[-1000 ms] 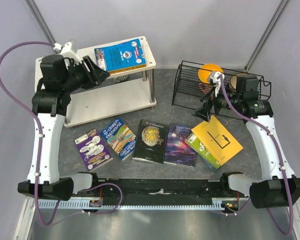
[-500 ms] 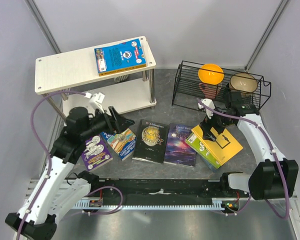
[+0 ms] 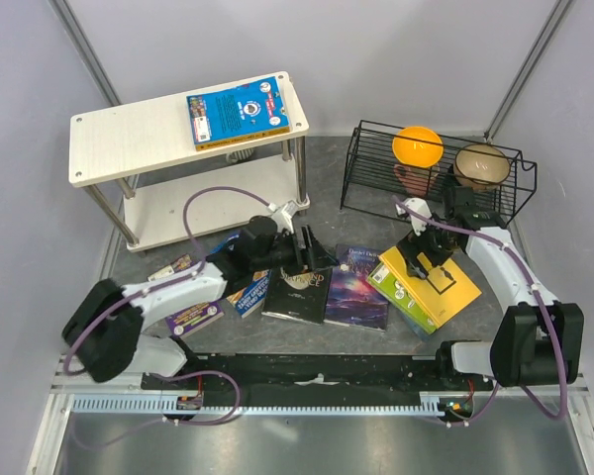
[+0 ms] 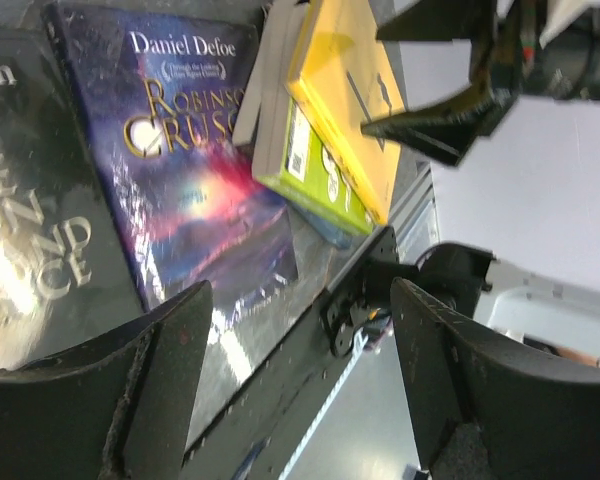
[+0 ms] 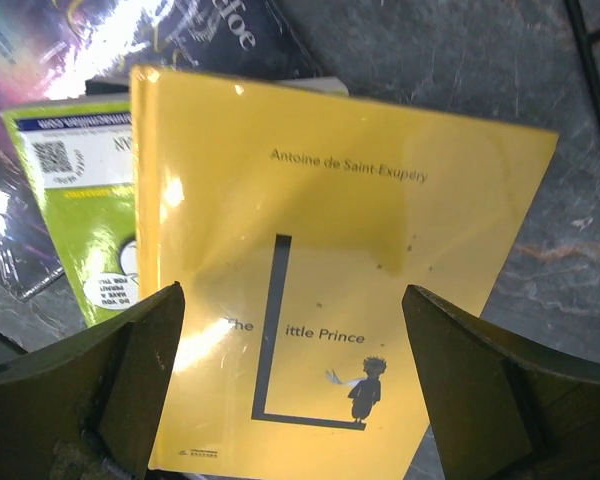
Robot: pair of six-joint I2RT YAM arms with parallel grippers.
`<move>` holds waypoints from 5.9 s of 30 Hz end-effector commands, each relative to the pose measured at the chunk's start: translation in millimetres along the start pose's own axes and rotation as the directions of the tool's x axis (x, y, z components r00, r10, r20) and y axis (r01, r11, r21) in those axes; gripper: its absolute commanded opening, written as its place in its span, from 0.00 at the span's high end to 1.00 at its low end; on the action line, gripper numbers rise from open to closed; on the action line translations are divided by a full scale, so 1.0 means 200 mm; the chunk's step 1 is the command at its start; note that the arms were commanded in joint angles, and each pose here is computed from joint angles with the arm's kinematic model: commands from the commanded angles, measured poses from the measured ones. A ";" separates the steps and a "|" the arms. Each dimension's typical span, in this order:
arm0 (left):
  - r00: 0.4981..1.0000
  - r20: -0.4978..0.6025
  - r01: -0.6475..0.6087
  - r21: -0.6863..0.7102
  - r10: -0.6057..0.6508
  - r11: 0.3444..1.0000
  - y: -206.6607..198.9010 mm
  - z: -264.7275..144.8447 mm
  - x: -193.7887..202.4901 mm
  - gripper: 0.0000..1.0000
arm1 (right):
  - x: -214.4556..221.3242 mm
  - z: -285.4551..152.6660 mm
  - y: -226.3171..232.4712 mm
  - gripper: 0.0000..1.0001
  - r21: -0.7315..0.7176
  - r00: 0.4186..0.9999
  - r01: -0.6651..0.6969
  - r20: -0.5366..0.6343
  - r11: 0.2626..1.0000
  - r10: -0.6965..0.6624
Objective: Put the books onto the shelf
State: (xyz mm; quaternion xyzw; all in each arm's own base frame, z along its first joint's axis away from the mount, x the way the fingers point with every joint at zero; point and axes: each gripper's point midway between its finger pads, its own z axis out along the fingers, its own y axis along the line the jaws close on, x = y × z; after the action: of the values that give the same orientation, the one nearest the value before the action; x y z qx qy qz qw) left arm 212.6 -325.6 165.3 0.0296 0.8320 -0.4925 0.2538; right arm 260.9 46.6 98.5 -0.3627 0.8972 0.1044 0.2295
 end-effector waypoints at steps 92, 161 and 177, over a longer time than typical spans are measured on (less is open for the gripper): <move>0.594 0.295 0.717 0.228 -0.749 0.659 -0.27 -0.11 -0.32 0.99 | -0.60 -0.06 0.58 0.43 0.262 0.749 0.615 0.101 0.744 -0.655; 0.713 0.494 -0.268 -0.464 0.498 0.844 -0.21 -1.37 -0.44 0.23 | -2.43 -1.35 0.63 1.00 0.735 0.330 0.143 0.596 0.663 -0.732; 0.722 0.501 -0.265 -0.436 0.477 0.860 -0.21 -1.37 -0.41 0.22 | -2.44 -0.80 0.79 0.55 0.704 0.390 0.330 0.505 0.629 -0.770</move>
State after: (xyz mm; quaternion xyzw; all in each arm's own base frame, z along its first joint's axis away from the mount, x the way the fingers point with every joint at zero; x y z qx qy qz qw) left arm 163.6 -101.7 335.0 0.0121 0.7642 -0.2541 0.5927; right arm 408.1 392.2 462.2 -0.5144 0.5295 -0.0807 0.6697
